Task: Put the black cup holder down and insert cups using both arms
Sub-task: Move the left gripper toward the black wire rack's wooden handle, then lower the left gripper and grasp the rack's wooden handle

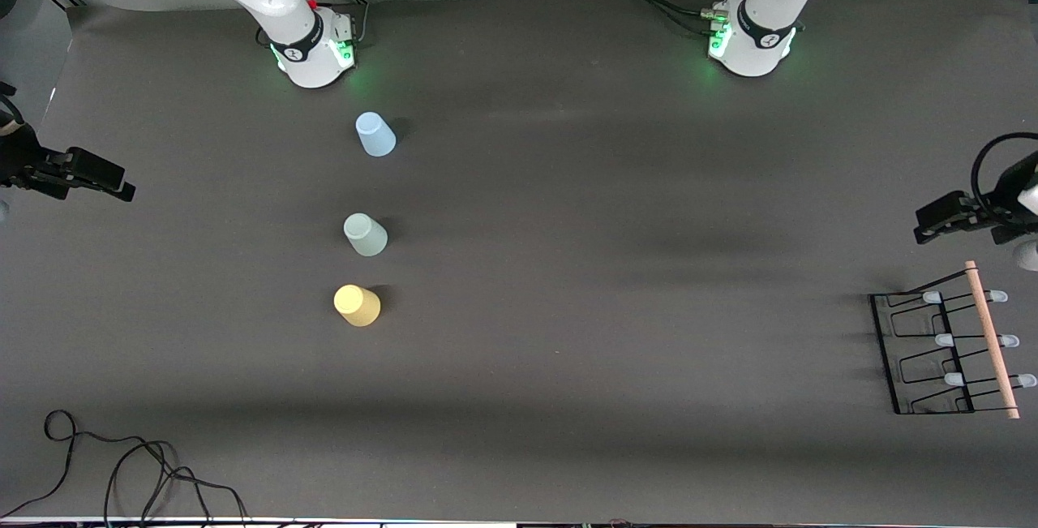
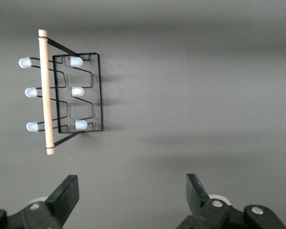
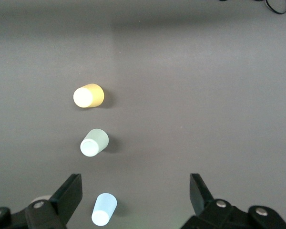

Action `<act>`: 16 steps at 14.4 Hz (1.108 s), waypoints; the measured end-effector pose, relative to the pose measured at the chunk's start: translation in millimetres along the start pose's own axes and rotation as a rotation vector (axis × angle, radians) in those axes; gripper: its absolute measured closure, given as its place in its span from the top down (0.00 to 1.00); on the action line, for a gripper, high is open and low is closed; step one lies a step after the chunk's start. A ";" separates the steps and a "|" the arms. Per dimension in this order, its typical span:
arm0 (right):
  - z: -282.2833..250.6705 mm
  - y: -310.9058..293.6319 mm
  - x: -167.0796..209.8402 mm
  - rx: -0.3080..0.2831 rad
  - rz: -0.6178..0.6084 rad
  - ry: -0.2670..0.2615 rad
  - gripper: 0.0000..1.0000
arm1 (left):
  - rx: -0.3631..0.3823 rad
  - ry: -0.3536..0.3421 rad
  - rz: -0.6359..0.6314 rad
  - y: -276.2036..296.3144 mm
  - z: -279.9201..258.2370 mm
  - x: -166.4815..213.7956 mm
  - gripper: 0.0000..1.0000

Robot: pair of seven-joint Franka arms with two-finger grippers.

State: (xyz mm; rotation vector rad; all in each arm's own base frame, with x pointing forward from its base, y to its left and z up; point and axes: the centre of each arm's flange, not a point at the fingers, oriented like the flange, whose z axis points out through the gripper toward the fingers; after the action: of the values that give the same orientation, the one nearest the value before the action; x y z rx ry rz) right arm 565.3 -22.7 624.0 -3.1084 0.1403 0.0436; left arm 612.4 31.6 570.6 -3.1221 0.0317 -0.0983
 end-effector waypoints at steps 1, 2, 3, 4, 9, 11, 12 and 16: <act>0.1 0.0 0.0 0.000 0.000 0.000 1.00 | 0.001 0.005 -0.001 -5.2 5.6 3.6 1.00; 0.2 0.0 0.1 0.000 0.000 0.000 1.00 | 0.002 0.008 0.002 -10.7 13.3 7.7 1.00; 0.2 0.0 0.1 0.000 0.000 -0.001 1.00 | 0.003 0.008 0.011 -17.1 22.2 11.8 1.00; 0.3 0.0 0.1 0.000 0.000 -0.001 1.00 | 0.003 0.003 0.023 -24.9 32.5 15.4 1.00; 0.4 0.1 0.2 0.000 0.000 -0.001 1.00 | 0.001 -0.041 0.049 -61.0 65.2 18.8 1.00; 0.5 0.1 0.2 0.000 0.000 -0.001 1.00 | 0.005 -0.046 0.048 -72.4 79.2 22.0 1.00; 0.5 0.1 0.2 0.000 0.000 -0.001 1.00 | 0.010 -0.044 0.042 -78.3 86.9 24.5 1.00; 0.6 0.1 0.2 0.000 0.000 -0.001 1.00 | 0.019 -0.033 0.007 -125.7 121.3 27.9 1.00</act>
State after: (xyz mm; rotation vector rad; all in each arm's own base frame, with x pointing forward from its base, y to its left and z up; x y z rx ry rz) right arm 565.5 -22.8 623.5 -3.1084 0.1407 0.0456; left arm 650.3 158.7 453.6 -3.1036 0.0405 -0.0472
